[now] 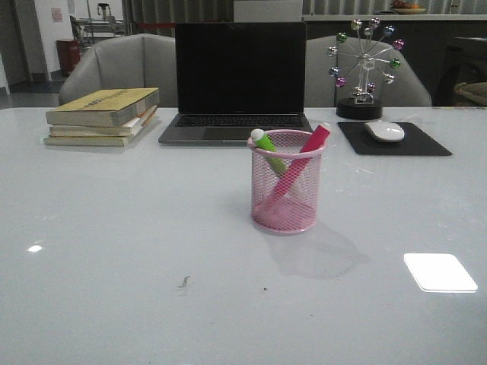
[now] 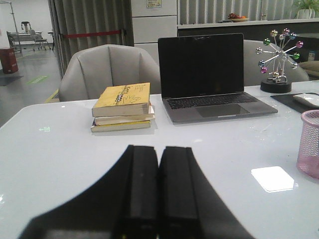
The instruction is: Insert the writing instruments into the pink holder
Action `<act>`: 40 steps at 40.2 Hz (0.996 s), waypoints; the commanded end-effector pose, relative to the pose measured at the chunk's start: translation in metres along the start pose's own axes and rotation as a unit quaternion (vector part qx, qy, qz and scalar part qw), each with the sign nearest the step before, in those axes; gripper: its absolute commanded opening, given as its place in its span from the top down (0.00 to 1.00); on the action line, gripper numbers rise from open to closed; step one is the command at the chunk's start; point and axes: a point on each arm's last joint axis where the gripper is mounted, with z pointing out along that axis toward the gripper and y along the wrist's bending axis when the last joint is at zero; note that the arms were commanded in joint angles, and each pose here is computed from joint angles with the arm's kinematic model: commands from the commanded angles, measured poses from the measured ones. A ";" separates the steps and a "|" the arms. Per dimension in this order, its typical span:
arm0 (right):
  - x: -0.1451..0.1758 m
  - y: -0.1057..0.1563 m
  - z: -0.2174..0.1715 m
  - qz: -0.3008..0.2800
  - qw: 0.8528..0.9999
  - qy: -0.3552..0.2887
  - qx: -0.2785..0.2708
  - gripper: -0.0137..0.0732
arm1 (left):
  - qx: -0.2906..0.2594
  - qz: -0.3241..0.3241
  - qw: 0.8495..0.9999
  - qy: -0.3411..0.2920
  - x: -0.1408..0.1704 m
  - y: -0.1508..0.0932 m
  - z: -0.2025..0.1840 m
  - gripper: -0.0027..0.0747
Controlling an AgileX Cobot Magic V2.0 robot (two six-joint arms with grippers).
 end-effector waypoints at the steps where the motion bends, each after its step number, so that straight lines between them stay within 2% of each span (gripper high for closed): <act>1: -0.017 -0.002 0.000 -0.003 0.998 -0.056 0.007 0.74 | -0.001 -0.005 0.999 -0.044 -0.006 0.000 -0.002 0.85; 17: -0.017 -0.001 -0.007 -0.004 0.997 -0.071 0.006 0.74 | -0.001 -0.005 0.999 -0.044 -0.006 0.000 -0.002 0.85; 24: 0.014 0.001 -0.022 0.013 0.996 -0.092 -0.003 0.74 | -0.001 -0.005 0.999 -0.044 -0.006 0.000 -0.002 0.85; 28: 0.040 0.002 -0.020 0.059 0.996 -0.072 -0.004 0.74 | -0.001 -0.005 0.999 -0.044 -0.006 0.000 -0.002 0.85; 30: 0.044 0.004 -0.020 0.075 0.996 -0.041 -0.010 0.74 | -0.001 -0.005 0.999 -0.044 -0.006 0.000 -0.002 0.85; 40: 0.049 0.005 -0.020 0.076 0.997 -0.014 -0.014 0.74 | -0.001 -0.005 0.999 -0.044 -0.006 0.000 -0.002 0.85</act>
